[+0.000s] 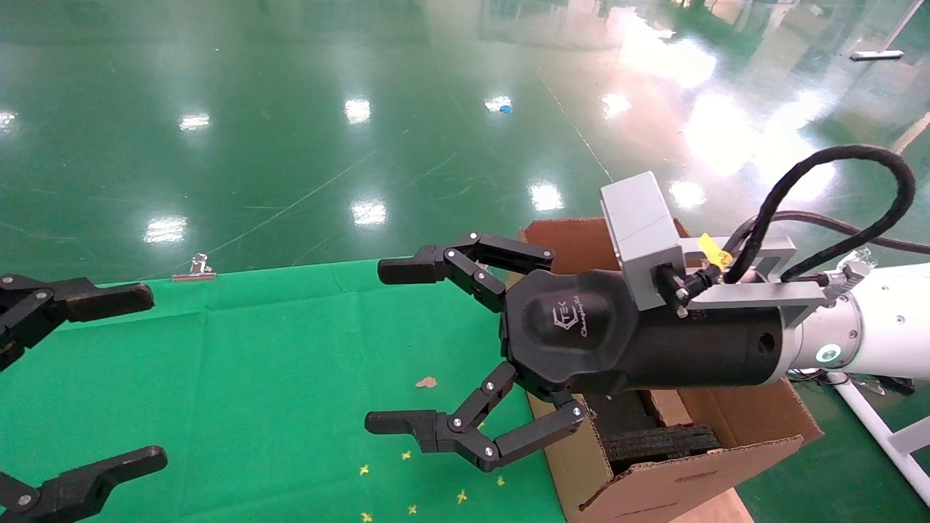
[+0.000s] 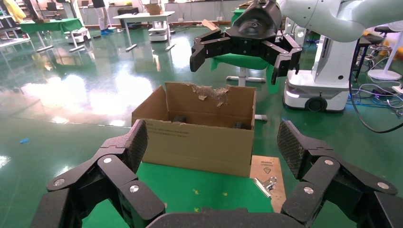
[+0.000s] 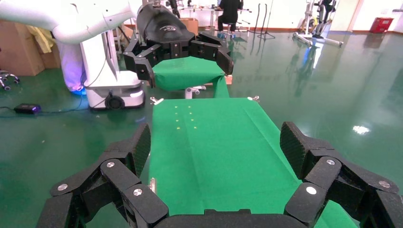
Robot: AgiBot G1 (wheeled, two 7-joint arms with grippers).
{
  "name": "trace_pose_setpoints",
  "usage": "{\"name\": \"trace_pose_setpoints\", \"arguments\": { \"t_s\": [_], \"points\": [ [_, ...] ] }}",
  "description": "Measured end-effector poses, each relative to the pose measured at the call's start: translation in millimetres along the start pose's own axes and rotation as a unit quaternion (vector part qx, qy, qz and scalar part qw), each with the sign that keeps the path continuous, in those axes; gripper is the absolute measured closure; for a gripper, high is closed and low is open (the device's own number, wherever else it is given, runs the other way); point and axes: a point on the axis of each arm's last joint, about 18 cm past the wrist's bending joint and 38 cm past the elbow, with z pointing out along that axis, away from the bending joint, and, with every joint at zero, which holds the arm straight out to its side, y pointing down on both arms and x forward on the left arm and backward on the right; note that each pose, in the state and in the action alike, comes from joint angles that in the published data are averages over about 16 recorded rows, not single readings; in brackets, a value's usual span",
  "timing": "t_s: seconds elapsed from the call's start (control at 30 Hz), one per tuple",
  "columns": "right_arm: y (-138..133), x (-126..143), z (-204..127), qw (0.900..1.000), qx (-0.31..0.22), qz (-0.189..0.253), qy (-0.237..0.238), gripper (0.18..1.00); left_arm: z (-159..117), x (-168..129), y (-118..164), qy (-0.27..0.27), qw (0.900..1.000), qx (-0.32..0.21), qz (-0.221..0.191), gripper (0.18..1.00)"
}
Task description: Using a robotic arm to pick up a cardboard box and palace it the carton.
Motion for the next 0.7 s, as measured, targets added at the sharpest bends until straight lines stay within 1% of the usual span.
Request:
{"name": "trace_pose_setpoints", "arguments": {
  "t_s": [0.7],
  "points": [
    [0.0,0.0,0.0,1.000,0.000,0.000,0.000,0.178,0.0,0.0,0.0,0.000,1.0000,0.000,0.000,0.184]
  ]
}}
